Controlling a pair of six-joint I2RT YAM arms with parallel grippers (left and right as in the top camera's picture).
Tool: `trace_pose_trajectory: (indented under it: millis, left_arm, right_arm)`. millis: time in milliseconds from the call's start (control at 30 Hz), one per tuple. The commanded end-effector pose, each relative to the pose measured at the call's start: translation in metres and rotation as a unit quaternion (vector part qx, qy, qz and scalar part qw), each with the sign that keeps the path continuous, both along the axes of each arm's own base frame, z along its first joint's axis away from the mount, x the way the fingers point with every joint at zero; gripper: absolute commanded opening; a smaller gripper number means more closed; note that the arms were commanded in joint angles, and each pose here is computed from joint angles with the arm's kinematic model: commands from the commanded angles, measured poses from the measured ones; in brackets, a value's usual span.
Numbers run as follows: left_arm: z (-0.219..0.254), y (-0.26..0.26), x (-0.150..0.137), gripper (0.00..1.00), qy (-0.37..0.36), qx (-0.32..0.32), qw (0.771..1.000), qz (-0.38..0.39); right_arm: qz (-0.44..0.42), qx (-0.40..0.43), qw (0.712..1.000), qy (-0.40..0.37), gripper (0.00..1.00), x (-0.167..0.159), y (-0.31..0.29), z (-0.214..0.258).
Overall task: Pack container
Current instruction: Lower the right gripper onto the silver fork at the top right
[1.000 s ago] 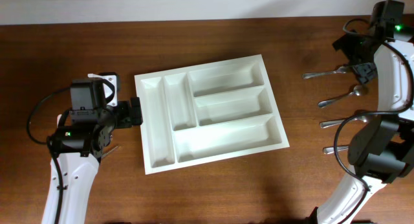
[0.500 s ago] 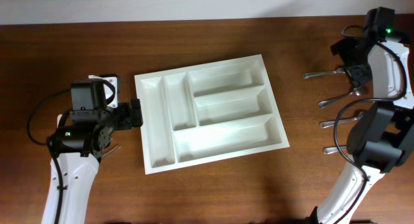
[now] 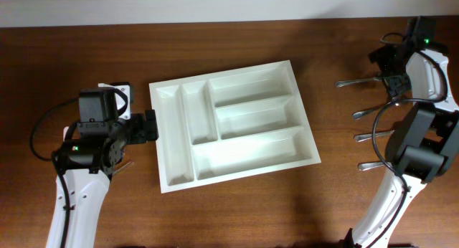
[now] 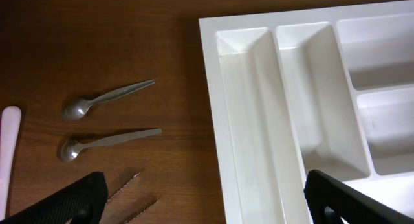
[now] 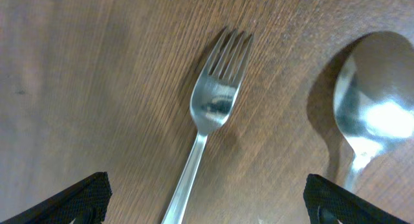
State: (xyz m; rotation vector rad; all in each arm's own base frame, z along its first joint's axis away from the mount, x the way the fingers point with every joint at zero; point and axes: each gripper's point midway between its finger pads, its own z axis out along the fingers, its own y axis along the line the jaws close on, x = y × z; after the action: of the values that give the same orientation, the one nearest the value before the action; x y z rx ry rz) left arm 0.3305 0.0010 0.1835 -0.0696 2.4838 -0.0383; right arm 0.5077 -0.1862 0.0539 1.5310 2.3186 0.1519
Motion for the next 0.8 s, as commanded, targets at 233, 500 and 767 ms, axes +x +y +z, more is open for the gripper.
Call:
trace_pose_trajectory:
  millis: [233,500,767]
  left_arm:
    - [0.010,0.001,0.005,0.99,-0.013,0.002,1.000,0.004]
    - [0.010,0.000,0.005,0.99,-0.013,0.000,1.000,0.002]
    - [0.010,-0.008,0.005,0.99,-0.013,-0.010,1.000,-0.010]
  right_arm:
    - [-0.007,-0.004,1.000,-0.005,0.91,0.013,-0.008,-0.023]
    - [-0.007,0.003,1.000,0.018,0.79,0.006,-0.006,-0.043]
    - [-0.007,0.005,1.000,0.024,0.58,0.004,-0.005,-0.047]
